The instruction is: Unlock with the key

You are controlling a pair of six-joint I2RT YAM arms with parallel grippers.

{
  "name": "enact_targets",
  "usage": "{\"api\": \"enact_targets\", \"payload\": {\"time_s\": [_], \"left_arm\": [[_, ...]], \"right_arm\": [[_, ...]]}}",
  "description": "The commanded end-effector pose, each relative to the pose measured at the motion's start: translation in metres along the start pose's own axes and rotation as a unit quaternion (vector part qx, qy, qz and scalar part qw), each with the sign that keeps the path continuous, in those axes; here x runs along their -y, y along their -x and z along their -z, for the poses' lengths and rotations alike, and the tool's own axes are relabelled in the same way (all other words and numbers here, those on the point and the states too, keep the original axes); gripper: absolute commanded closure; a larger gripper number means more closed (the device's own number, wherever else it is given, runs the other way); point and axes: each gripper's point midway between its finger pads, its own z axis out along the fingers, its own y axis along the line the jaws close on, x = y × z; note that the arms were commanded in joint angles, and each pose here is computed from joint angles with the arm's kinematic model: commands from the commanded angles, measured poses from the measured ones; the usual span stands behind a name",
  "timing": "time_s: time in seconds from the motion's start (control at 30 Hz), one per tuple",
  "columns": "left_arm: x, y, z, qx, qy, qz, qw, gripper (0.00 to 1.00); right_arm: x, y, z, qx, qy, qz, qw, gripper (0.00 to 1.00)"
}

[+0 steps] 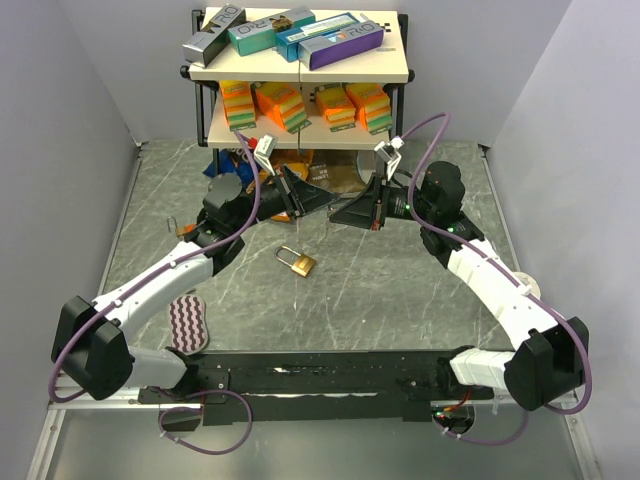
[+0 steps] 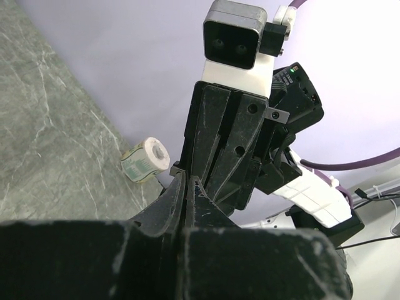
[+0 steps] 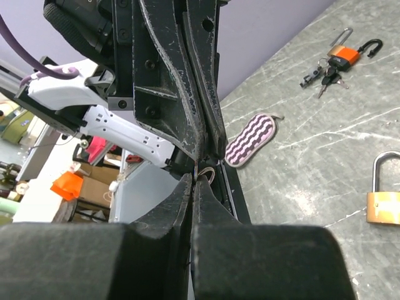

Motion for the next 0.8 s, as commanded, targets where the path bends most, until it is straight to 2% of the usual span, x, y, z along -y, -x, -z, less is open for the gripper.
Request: {"api": "enact_targets", "payload": {"time_s": [0.0,0.03,0.1,0.13,0.2,0.23,0.27,0.33,0.37,0.4,0.5,0.6,0.63,0.77], "left_arm": [[0.022,0.007,0.002,0.013,-0.033,-0.012,0.999,0.92],[0.021,0.009,0.002,0.017,-0.028,-0.011,0.999,0.76],[0.017,0.010,0.004,0.020,-0.011,-0.008,1.000,0.55],[0.017,0.012,0.005,0.024,-0.005,-0.009,1.000,0.39],[0.005,0.018,0.010,0.040,0.037,-0.001,0.999,0.29],[-0.008,0.029,0.013,0.068,0.077,0.006,0.995,0.14],[-0.019,0.033,0.017,0.080,0.110,0.009,0.991,0.10],[-0.067,0.028,0.040,0.087,0.242,0.050,0.965,0.02],[-0.093,0.036,0.056,0.124,0.309,0.076,0.940,0.01],[-0.135,0.018,0.086,0.105,0.400,0.115,0.903,0.01],[-0.198,-0.013,0.129,0.090,0.472,0.209,0.852,0.01],[-0.228,-0.043,0.137,0.061,0.471,0.267,0.838,0.01],[-0.233,-0.043,0.133,0.060,0.467,0.264,0.842,0.02],[-0.278,-0.056,0.135,0.000,0.529,0.223,0.819,0.03]], "right_arm": [[-0.007,0.016,-0.003,0.020,0.002,0.033,0.999,1.00],[-0.005,0.015,-0.002,0.020,-0.005,0.029,0.999,1.00],[0.000,0.014,0.000,0.021,-0.021,0.034,0.999,1.00],[0.007,0.017,0.001,0.029,-0.040,0.033,0.998,1.00],[0.019,0.015,0.008,0.027,-0.076,0.023,0.996,1.00],[0.029,0.017,0.011,0.035,-0.103,0.016,0.994,1.00],[0.038,0.014,0.018,0.035,-0.129,0.005,0.991,1.00],[0.055,0.016,0.027,0.048,-0.175,-0.007,0.983,1.00],[0.059,0.013,0.033,0.046,-0.192,-0.015,0.980,1.00],[0.063,0.016,0.039,0.053,-0.204,-0.017,0.977,1.00],[0.064,0.021,0.046,0.063,-0.224,-0.005,0.973,1.00],[0.060,0.022,0.049,0.066,-0.227,0.004,0.972,1.00],[0.060,0.021,0.050,0.066,-0.228,0.003,0.971,1.00],[0.056,0.019,0.052,0.070,-0.229,0.006,0.971,1.00]]}}
